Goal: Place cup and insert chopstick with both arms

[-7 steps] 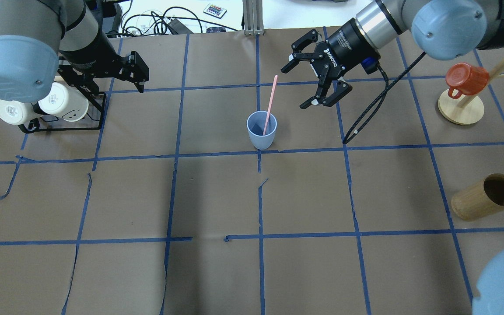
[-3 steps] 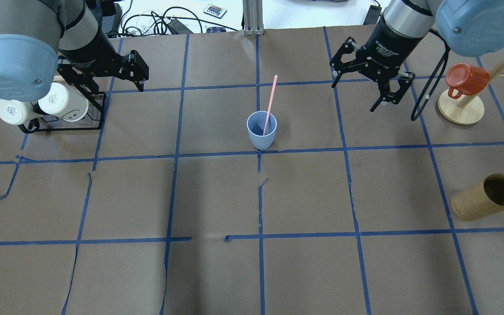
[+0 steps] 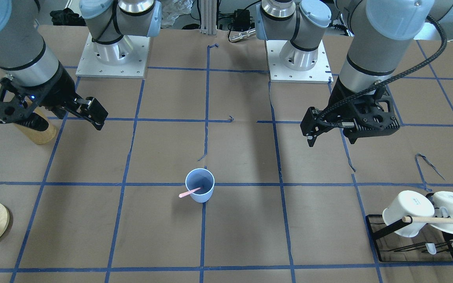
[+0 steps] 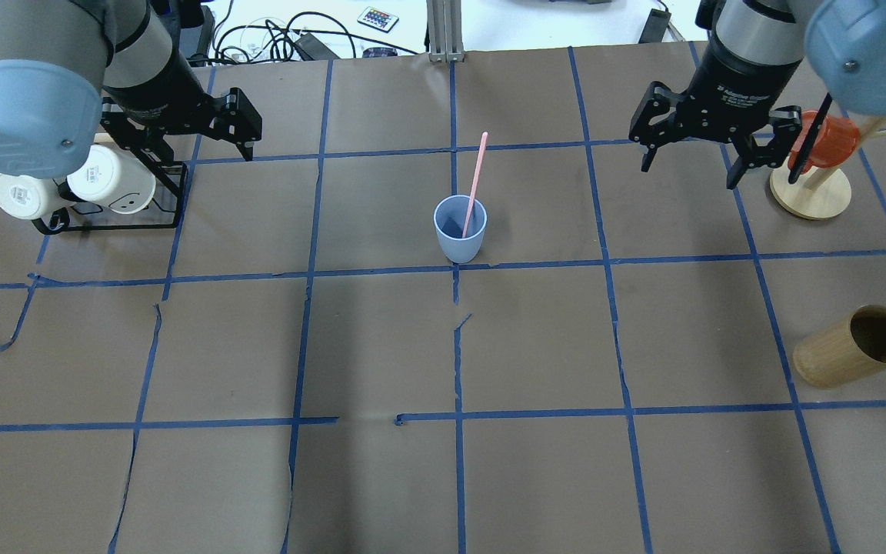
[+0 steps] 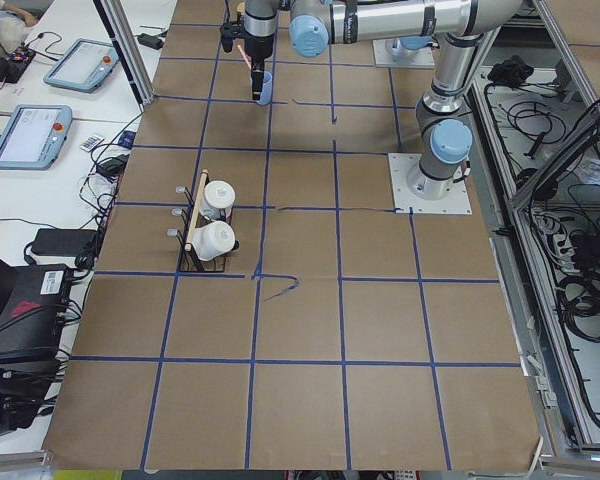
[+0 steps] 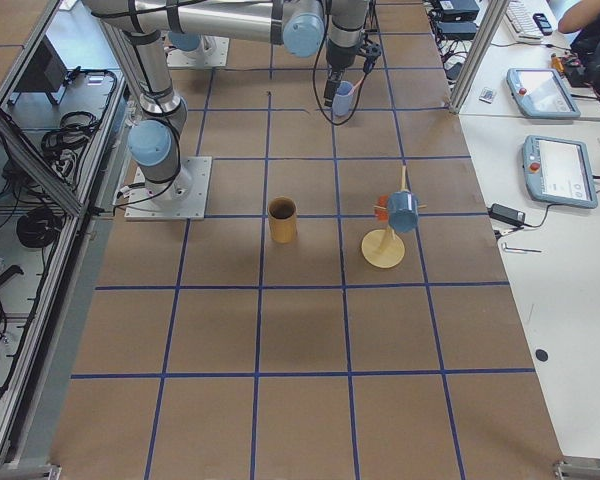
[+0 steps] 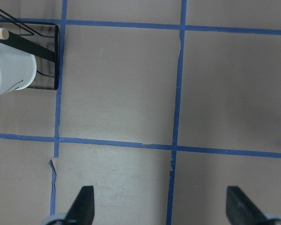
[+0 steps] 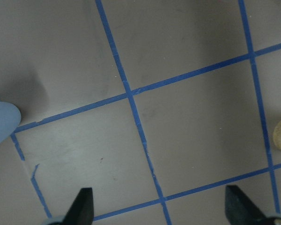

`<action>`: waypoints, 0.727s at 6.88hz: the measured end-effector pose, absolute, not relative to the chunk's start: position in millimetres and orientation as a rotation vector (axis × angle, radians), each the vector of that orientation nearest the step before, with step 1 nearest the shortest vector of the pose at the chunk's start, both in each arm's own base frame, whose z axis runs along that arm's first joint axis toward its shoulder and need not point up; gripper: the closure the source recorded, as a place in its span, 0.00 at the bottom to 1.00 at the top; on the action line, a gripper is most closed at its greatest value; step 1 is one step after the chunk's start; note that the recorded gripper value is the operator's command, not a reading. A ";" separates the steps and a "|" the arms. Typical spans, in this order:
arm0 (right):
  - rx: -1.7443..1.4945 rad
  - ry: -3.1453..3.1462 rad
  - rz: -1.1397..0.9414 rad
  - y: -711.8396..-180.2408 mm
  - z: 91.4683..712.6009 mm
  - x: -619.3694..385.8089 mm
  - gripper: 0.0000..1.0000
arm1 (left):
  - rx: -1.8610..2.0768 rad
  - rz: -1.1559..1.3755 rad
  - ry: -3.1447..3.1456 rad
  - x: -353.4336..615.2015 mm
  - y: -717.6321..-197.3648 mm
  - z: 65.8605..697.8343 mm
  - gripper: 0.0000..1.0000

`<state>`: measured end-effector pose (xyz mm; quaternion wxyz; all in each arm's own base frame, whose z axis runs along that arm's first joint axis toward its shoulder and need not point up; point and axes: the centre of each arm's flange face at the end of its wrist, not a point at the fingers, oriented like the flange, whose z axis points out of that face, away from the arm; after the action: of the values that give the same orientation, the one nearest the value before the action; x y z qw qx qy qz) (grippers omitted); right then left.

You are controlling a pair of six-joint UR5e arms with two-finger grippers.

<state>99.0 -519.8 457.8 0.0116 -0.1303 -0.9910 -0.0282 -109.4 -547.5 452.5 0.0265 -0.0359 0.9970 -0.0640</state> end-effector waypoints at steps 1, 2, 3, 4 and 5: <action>-0.323 -3.069 -0.047 -503.8 469.4 96.8 0.00 | -0.111 -0.199 3.082 -109.7 -547.5 452.5 0.00; -0.272 -3.061 -0.010 -493.1 479.1 96.8 0.00 | -0.111 -0.202 3.082 -109.9 -547.6 453.3 0.00; -0.223 -3.064 0.021 -487.2 486.4 101.0 0.00 | -0.111 -0.204 3.082 -109.9 -547.6 453.8 0.00; -0.171 -3.067 0.037 -483.4 489.2 112.2 0.00 | -0.111 -0.204 3.082 -110.2 -547.0 454.1 0.00; -0.126 -3.069 0.056 -481.5 489.6 125.9 0.00 | -0.113 -0.209 3.081 -110.3 -545.4 456.4 0.00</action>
<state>125.9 -481.5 489.6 0.0349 -0.0409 -0.9984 0.0183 -110.3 -545.4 456.4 0.0255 -0.0366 0.9967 -0.0677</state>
